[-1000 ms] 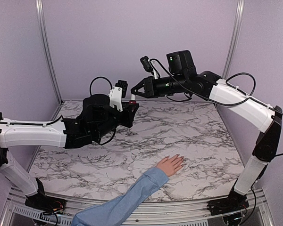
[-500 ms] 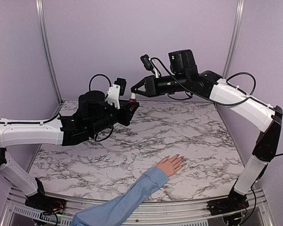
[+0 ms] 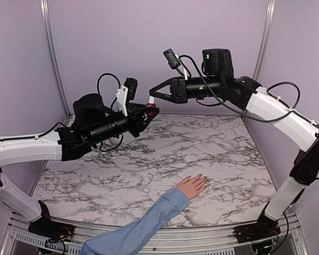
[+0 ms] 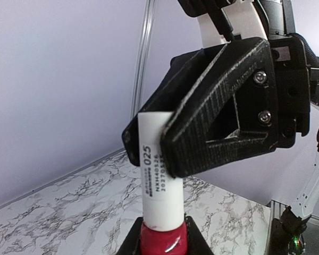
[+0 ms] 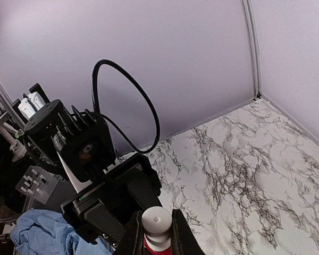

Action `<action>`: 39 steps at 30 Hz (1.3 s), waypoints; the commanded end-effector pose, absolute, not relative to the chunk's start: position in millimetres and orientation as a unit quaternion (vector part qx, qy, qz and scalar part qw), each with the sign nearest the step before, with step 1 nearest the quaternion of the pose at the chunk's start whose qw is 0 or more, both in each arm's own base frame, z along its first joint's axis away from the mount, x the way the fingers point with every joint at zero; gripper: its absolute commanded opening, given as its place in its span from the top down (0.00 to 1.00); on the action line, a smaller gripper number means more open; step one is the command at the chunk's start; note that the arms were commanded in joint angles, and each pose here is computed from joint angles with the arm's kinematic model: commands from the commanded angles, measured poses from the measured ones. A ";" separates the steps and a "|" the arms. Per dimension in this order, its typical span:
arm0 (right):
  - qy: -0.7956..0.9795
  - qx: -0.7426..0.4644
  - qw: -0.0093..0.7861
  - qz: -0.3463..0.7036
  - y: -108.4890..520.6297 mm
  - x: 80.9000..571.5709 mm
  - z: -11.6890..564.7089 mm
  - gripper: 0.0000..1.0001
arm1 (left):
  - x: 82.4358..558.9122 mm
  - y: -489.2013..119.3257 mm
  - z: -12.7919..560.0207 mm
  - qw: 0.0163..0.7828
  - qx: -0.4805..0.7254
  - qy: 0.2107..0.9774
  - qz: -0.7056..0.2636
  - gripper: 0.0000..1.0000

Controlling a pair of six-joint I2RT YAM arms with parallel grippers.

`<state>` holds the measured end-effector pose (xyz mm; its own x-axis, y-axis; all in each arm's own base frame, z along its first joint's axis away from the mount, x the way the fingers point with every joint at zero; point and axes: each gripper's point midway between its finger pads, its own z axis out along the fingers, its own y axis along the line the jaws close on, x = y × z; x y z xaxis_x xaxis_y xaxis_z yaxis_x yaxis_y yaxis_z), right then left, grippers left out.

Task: Paint the nails
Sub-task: Unscrew the nail polish bottle cap from the nail polish bottle.

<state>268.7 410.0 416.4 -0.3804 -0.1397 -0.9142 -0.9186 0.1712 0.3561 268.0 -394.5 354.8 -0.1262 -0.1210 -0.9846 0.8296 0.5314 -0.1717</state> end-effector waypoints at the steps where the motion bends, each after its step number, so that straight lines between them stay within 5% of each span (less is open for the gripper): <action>1: 0.557 -0.482 0.355 0.575 419.2 208.6 448.1 1.00 | 212.6 -421.8 379.6 0.570 0.394 0.540 -0.477 1.00; 15: 0.515 -0.511 0.338 0.600 412.9 192.3 460.5 0.99 | 201.2 -427.1 397.6 0.541 0.405 0.519 -0.524 1.00; 19: 0.566 -0.466 0.359 0.577 410.0 220.9 456.9 0.69 | 237.5 -412.1 386.5 0.587 0.335 0.574 -0.462 1.00; 23: 0.618 -0.403 0.402 0.542 407.0 254.3 459.3 0.59 | 263.2 -402.9 379.8 0.615 0.289 0.605 -0.415 1.00; 39: 0.745 -0.270 0.405 0.456 409.1 311.9 417.2 0.69 | 306.5 -410.3 353.7 0.637 0.239 0.665 -0.309 1.00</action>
